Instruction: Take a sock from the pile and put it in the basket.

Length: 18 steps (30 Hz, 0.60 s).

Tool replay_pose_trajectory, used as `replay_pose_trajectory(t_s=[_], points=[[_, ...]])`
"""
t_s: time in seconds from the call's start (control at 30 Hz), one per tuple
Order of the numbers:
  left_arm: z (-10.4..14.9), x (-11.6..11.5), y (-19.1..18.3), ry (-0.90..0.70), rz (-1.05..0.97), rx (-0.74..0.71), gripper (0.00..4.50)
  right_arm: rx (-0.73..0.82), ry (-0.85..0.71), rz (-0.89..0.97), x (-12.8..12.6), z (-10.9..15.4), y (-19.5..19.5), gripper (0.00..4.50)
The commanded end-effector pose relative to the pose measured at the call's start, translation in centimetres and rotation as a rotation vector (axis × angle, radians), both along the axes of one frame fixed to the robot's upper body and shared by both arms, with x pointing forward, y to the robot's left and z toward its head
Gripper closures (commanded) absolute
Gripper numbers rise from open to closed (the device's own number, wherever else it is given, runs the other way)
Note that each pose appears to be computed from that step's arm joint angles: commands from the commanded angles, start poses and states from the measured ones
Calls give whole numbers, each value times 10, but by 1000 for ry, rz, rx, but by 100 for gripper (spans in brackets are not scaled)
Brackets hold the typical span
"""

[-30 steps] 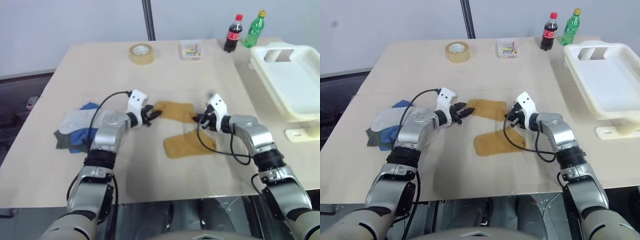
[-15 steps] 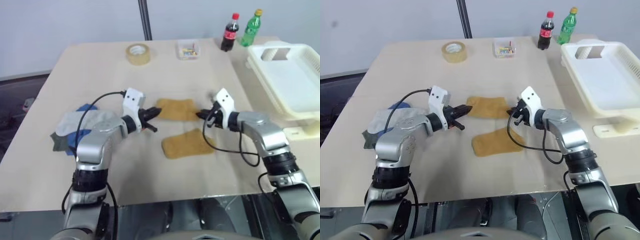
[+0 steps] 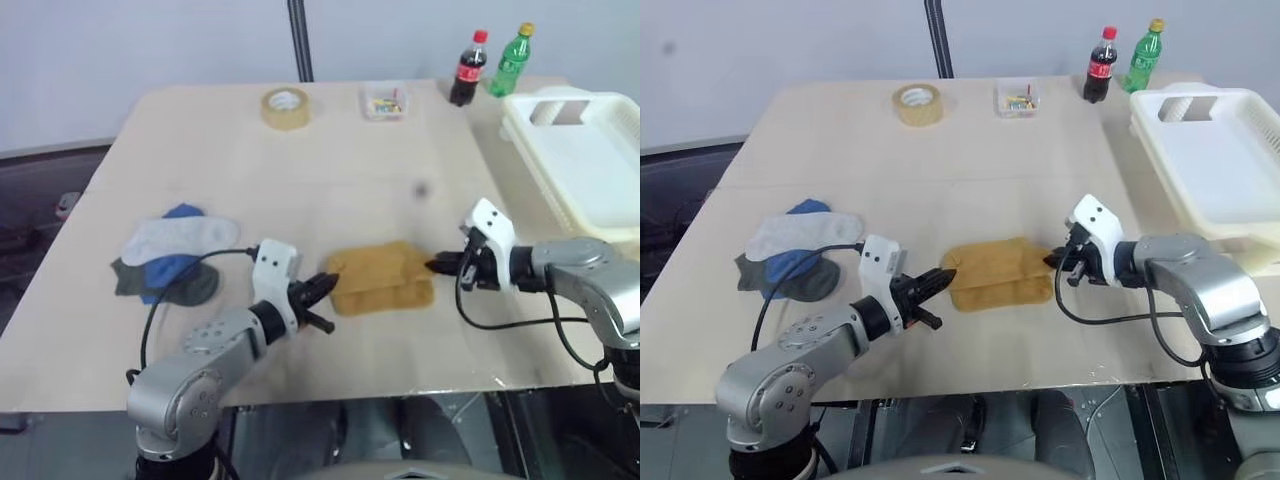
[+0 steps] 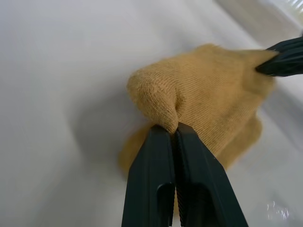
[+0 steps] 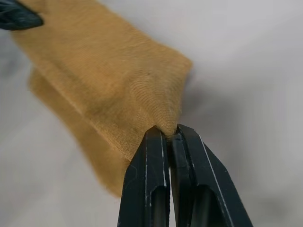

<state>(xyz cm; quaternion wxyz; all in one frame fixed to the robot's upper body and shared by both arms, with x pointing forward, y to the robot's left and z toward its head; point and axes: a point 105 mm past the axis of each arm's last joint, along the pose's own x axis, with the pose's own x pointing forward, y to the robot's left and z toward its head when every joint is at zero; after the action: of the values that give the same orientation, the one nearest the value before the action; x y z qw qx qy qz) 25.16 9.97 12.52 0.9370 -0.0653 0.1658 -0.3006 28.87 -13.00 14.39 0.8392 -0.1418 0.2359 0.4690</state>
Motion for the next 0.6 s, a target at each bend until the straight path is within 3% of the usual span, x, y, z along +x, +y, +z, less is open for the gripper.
replay_pose_trajectory(t_s=[0.03, 0.4, 0.6], points=[[6, -9, -4, -39, -16, -8, 445, -12, -35, 7, -6, 12, -3, 450], [-15, -10, -23, 96, -16, -132, 445, -68, -12, -47, 2, -5, -9, 450], [-25, -16, -24, 142, -37, -126, 445, -93, 5, -67, 5, -13, -14, 450]])
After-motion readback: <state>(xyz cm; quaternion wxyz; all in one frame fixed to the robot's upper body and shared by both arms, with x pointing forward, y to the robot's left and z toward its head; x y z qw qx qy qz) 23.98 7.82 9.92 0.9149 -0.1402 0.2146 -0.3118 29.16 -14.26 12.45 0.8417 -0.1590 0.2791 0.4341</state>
